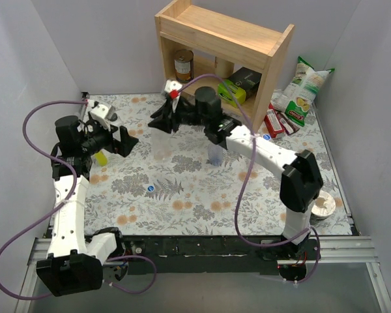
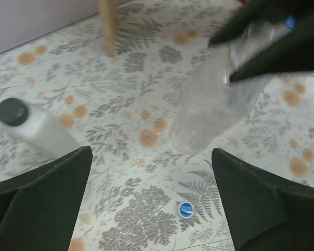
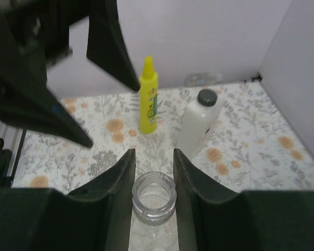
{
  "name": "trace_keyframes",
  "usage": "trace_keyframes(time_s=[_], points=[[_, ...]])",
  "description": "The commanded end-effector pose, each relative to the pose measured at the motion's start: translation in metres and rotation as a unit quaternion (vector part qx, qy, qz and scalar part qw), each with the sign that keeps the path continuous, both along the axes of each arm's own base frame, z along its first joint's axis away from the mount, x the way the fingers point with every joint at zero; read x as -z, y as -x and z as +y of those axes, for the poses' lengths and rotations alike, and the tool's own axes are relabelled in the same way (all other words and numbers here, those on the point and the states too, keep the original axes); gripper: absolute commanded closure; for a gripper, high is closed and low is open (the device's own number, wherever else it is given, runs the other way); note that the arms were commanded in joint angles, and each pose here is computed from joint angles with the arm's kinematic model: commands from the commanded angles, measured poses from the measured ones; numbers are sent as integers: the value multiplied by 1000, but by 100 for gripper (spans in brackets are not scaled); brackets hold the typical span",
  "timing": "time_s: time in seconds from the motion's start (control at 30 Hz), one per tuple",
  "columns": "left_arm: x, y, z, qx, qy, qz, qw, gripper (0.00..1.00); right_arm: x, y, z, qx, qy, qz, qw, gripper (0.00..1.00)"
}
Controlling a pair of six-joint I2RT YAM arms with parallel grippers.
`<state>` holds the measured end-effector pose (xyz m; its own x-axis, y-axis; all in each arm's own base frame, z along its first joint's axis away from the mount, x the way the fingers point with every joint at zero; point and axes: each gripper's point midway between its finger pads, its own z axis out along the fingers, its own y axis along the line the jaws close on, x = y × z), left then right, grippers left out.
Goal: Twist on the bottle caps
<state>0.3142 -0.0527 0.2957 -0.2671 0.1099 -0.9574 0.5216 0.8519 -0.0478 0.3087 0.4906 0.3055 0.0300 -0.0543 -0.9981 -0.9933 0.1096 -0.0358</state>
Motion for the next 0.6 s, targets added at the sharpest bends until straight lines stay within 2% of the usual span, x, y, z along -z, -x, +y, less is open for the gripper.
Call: trace_keyframes(time_s=[0.0,0.07,0.17,0.3,0.47,0.57], points=[[-4,21,-54,137,-3,-40,990,2,-95,11,-36,7,-88,-10,996,99],[1,25,-82,178,-3,-31,983,2,-109,20,-41,-3,-104,-12,994,99],[3,24,-102,202,4,-31,979,2,-120,27,-43,-13,-121,-6,993,99],[9,13,-106,197,-4,-38,980,2,-132,34,-45,-24,-135,0,990,99],[16,17,-119,230,-1,-28,973,2,-144,44,-50,-36,-147,-9,989,99],[19,22,-126,248,-3,-27,968,9,-146,49,-53,-41,-146,-11,988,99]])
